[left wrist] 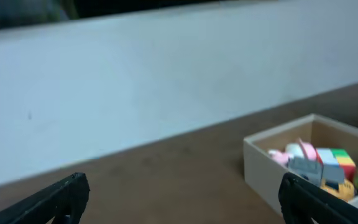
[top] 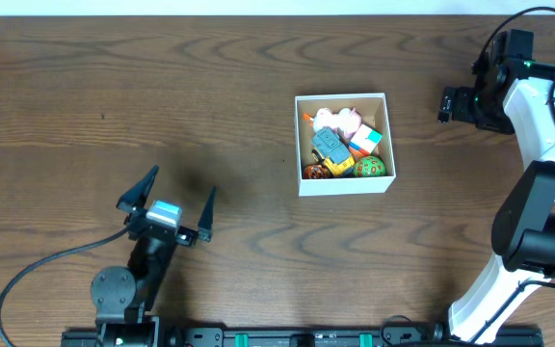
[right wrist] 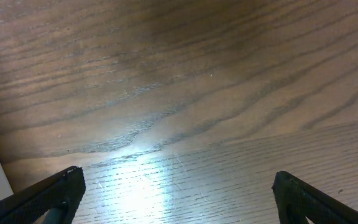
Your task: Pack container
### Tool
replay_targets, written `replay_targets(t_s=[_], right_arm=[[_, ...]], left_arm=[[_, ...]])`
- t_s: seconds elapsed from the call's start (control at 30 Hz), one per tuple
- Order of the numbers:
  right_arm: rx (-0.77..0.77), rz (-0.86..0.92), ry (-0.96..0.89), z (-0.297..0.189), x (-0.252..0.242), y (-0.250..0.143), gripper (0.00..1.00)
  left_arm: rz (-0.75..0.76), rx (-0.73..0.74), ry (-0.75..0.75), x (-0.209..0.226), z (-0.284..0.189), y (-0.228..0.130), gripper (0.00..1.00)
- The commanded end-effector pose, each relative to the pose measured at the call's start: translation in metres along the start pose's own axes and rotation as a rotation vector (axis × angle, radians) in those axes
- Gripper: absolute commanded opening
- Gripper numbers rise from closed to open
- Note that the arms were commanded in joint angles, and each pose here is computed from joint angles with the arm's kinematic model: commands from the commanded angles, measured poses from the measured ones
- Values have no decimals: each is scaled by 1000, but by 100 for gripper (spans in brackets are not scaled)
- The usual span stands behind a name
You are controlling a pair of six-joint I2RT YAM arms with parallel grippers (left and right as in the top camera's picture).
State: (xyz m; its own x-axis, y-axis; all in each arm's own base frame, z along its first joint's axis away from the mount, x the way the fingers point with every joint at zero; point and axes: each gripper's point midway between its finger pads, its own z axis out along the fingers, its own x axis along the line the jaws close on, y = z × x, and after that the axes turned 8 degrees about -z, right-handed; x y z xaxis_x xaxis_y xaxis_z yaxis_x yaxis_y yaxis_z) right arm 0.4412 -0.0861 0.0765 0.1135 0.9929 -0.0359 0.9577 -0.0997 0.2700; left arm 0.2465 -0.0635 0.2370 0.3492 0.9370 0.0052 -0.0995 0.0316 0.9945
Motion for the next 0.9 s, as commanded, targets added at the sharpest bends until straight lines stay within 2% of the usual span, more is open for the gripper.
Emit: replay_targets(t_s=[0.0, 0.33, 0.53, 0.67, 0.87], right_arm=[[5, 0, 2, 1, -3, -2, 99], [5, 0, 2, 1, -3, -2, 99], [5, 0, 2, 1, -3, -2, 99], [5, 0, 2, 1, -3, -2, 99], [5, 0, 2, 1, -3, -2, 99]], left_arm=[[28, -53, -2, -2, -5, 12, 98], [96, -228, 18, -4, -27, 54, 98], [122, -248, 20, -5, -30, 58, 98], [171, -221, 30, -4, -27, 48, 98], [160, -111, 30, 1, -19, 1, 98]])
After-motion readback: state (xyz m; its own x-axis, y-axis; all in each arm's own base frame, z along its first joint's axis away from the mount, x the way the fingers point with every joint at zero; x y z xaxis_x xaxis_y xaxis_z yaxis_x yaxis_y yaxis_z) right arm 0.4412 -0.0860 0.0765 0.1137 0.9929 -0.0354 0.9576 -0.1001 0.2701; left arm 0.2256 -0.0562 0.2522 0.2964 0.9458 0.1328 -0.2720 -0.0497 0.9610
